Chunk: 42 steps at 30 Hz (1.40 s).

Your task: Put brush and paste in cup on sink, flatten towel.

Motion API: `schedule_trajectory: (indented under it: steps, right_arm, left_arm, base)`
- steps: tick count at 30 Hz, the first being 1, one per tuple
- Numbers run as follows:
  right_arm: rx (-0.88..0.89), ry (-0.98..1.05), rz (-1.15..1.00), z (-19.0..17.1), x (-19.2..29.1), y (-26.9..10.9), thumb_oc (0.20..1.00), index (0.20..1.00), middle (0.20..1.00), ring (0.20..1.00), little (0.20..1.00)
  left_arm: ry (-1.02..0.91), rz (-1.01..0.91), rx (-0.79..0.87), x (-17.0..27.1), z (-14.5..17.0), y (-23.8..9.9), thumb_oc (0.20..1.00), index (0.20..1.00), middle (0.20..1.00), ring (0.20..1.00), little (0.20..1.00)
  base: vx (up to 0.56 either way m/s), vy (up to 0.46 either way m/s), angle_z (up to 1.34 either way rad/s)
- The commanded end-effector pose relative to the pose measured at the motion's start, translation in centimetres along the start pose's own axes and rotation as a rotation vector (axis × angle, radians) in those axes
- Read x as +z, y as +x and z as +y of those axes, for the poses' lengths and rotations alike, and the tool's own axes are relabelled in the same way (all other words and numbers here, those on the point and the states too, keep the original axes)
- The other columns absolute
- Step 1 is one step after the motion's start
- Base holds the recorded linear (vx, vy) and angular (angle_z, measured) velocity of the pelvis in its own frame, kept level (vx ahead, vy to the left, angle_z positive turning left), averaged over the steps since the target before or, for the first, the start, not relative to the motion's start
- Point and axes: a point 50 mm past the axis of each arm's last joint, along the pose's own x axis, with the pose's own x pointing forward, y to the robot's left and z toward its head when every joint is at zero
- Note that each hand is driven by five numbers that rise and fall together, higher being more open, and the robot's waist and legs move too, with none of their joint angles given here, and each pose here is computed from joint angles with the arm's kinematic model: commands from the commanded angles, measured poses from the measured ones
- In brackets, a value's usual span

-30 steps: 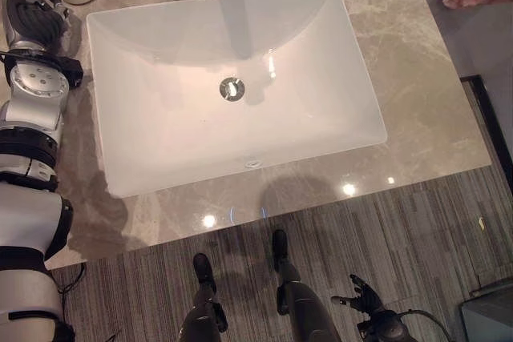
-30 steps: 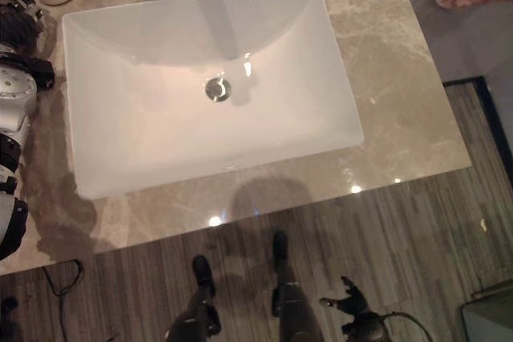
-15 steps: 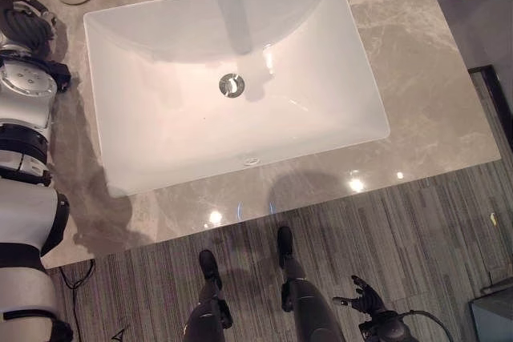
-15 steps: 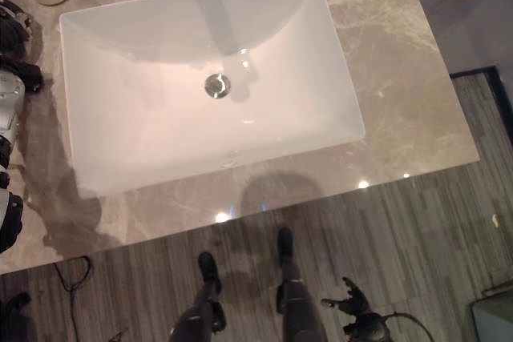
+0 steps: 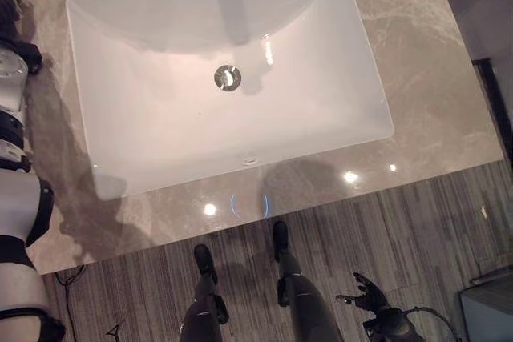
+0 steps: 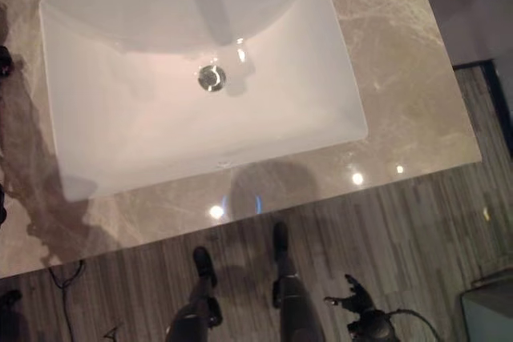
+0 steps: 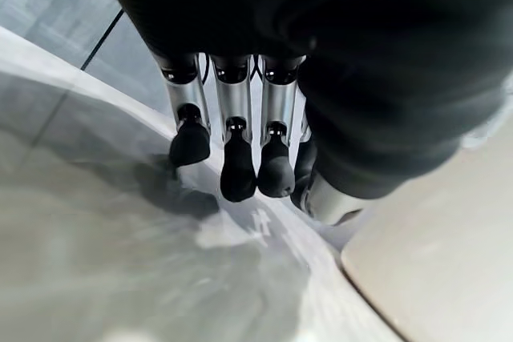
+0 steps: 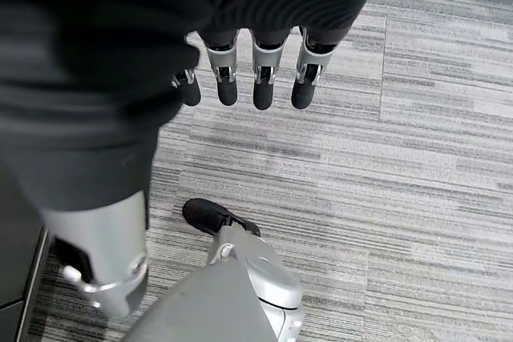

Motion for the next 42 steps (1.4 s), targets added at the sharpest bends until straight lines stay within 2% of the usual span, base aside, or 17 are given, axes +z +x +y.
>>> schedule_trajectory:
  steps: [1, 8, 12, 21, 28, 42]
  right_arm:
    - [-0.006, -0.021, -0.018, -1.4, -0.4, -0.7, 1.0, 1.0, 1.0, 1.0, 1.0]
    - [0.022, -0.04, -0.023, -1.0, -0.7, -1.0, 1.0, 1.0, 1.0, 1.0, 1.0]
    - [0.035, -0.054, -0.018, -0.5, -1.0, -1.2, 1.0, 1.0, 1.0, 1.0, 1.0]
    - [0.045, -0.073, -0.025, -0.6, -1.2, -1.5, 1.0, 1.0, 1.0, 1.0, 1.0]
    - [0.043, -0.098, 0.022, -0.4, -2.2, -1.7, 1.0, 1.0, 1.0, 1.0, 1.0]
    - [0.014, -0.12, 0.165, -0.3, -4.6, -1.8, 1.0, 1.0, 1.0, 1.0, 1.0]
  left_arm:
    - [0.067, -0.065, 0.074, 1.5, 1.8, 0.7, 0.2, 0.2, 0.2, 0.2, 0.2]
    - [0.034, -0.181, 0.001, 3.8, -1.4, -0.1, 0.2, 0.2, 0.2, 0.2, 0.2]
    - [0.009, -0.235, -0.078, 5.3, -4.8, -1.3, 0.2, 0.2, 0.2, 0.2, 0.2]
    - [-0.029, -0.263, -0.135, 6.5, -7.5, -2.4, 0.2, 0.2, 0.2, 0.2, 0.2]
    - [-0.01, -0.182, -0.101, 4.3, -7.9, -2.6, 0.2, 0.2, 0.2, 0.2, 0.2]
    - [0.024, -0.027, -0.103, -4.2, -7.1, -4.8, 0.2, 0.2, 0.2, 0.2, 0.2]
  base:
    - [0.0, -0.001, -0.12]
    - [0.0, 0.012, 0.0]
    - [0.0, 0.008, 0.01]
    - [0.0, 0.002, 0.0]
    - [-0.01, -0.023, -0.02]
    - [0.02, -0.019, 0.06]
